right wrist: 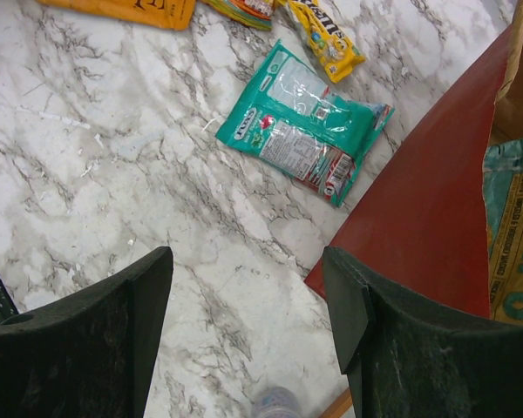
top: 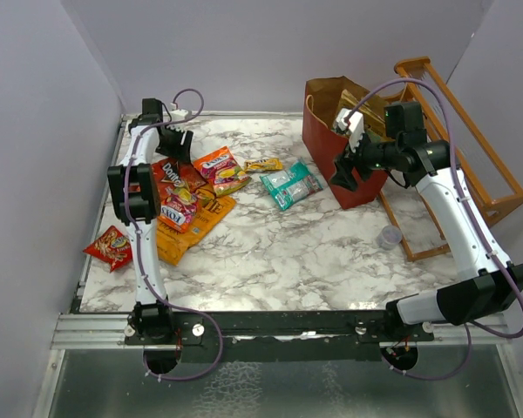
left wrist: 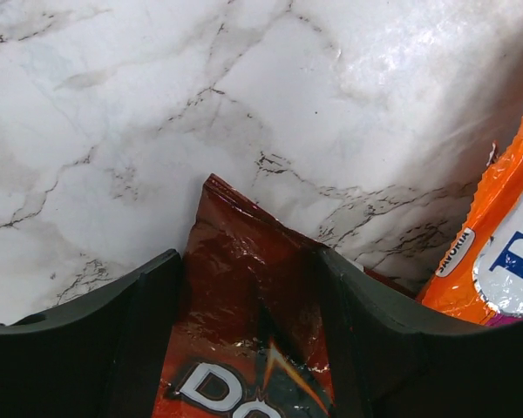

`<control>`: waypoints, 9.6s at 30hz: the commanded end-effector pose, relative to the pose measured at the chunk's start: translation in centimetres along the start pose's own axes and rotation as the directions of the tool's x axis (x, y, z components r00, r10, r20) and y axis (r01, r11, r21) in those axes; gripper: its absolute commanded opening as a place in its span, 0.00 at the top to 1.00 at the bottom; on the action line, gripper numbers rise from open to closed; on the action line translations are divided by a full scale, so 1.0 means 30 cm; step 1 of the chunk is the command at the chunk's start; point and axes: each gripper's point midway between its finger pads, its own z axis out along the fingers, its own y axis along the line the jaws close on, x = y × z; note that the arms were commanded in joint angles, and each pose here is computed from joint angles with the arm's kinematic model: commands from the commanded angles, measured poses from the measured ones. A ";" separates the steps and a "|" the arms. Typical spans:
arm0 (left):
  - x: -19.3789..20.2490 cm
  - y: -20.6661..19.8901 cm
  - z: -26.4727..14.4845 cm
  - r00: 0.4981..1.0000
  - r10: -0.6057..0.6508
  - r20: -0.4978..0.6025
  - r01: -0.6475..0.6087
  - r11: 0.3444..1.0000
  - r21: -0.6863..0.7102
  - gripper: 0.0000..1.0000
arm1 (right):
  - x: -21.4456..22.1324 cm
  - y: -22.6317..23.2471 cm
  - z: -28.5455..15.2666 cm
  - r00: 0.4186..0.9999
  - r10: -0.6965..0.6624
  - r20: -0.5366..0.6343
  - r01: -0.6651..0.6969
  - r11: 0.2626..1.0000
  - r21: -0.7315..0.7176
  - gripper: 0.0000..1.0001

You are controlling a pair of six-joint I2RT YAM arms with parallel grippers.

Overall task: Place the snacks into the paper bag
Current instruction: Pick up the snack from the center of the board, then place the snack in the paper bag.

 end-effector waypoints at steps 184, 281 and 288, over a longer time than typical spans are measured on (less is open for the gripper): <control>-0.213 -1.131 -1.200 0.666 0.184 0.723 -0.476 0.851 0.221 0.15 | -0.264 -0.696 -0.406 0.855 0.167 0.492 -0.483 0.602 0.636 0.99; 0.439 -0.772 -0.261 0.838 0.529 -0.136 -0.497 0.842 0.211 0.25 | 0.013 -0.190 -0.253 0.962 0.126 0.243 -0.194 0.940 0.281 0.34; 0.452 -0.730 -0.207 0.816 0.542 -0.202 -0.510 0.839 0.189 0.27 | 0.049 -0.140 -0.250 0.960 0.123 0.251 -0.190 0.946 0.262 0.33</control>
